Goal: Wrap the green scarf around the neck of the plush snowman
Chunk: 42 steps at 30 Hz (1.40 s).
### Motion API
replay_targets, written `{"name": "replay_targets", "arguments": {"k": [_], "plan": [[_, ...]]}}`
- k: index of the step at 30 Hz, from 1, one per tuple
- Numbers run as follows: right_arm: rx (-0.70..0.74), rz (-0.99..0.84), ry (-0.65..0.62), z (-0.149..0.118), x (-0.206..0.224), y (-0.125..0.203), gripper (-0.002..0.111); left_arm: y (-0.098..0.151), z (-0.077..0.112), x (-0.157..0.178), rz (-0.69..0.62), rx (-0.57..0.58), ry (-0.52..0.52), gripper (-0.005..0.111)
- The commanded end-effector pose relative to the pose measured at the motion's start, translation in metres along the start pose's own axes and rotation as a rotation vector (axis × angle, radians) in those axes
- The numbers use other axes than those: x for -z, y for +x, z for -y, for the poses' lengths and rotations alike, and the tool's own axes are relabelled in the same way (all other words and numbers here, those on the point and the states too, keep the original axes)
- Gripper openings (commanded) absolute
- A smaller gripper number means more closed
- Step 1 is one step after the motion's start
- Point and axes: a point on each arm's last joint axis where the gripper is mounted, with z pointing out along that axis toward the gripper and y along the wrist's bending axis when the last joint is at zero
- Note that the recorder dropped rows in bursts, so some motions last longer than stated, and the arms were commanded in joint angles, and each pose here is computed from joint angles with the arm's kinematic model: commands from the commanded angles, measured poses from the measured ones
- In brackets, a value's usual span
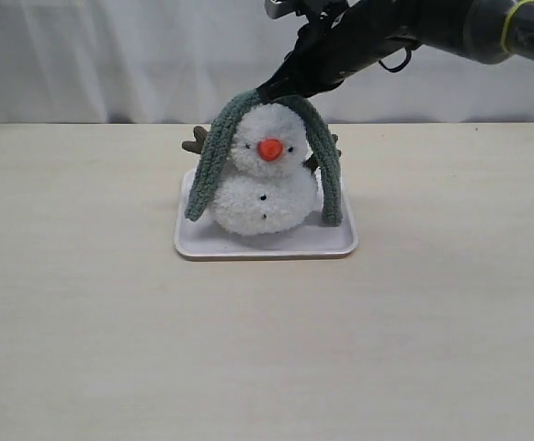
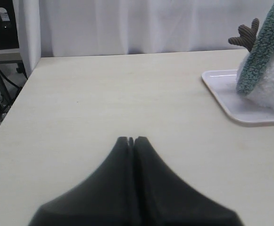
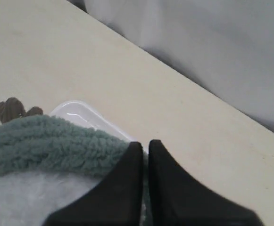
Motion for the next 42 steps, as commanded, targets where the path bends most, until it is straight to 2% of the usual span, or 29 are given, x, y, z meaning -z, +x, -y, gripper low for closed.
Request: {"name": "replay_targets", "arguments": {"k": [1,6,8,14,18,21,25,27,29,30,35,39,42], "plan": [[-0.021,0.029,0.029,0.004,-0.016,0.005,0.004,-0.001,0.0,0.0,0.015,0.003,0.001,0.0],[-0.034,0.002,0.021,0.004,-0.023,0.011,0.005,-0.001,0.0,0.0,0.013,0.003,0.001,0.0],[-0.043,-0.02,0.014,0.005,-0.024,0.014,0.008,-0.001,0.0,0.0,0.013,0.003,0.001,0.0],[-0.08,-0.071,0.004,0.014,-0.01,0.016,0.033,-0.001,0.0,0.0,0.013,0.003,0.001,0.0],[-0.138,-0.067,0.012,0.025,0.018,0.007,0.043,-0.001,0.0,0.0,0.013,0.003,0.001,0.0],[-0.15,-0.116,-0.003,0.032,0.044,0.007,0.044,-0.001,0.0,0.0,0.013,0.003,0.001,0.0],[-0.242,-0.271,-0.02,0.062,0.065,0.031,0.044,-0.001,0.0,0.0,0.013,0.003,0.001,0.0],[-0.272,-0.318,-0.097,0.074,0.059,0.058,0.044,-0.001,0.0,0.0,0.013,0.003,0.001,0.0],[-0.191,-0.252,-0.228,0.065,0.046,0.074,0.044,-0.001,0.0,0.0,0.016,0.003,0.001,0.0],[-0.179,-0.233,-0.246,0.062,0.04,0.08,0.044,-0.001,0.0,0.0,0.016,0.003,0.001,0.0],[-0.18,-0.106,-0.203,0.057,0.016,0.103,0.046,-0.001,0.0,0.0,0.016,0.003,0.001,0.0],[-0.166,-0.13,-0.189,0.053,-0.007,0.122,0.06,-0.001,0.0,0.0,0.016,0.003,0.001,0.0],[-0.113,-0.136,-0.214,0.043,-0.019,0.125,0.061,-0.001,0.0,0.0,0.016,0.003,0.001,0.0]]}}
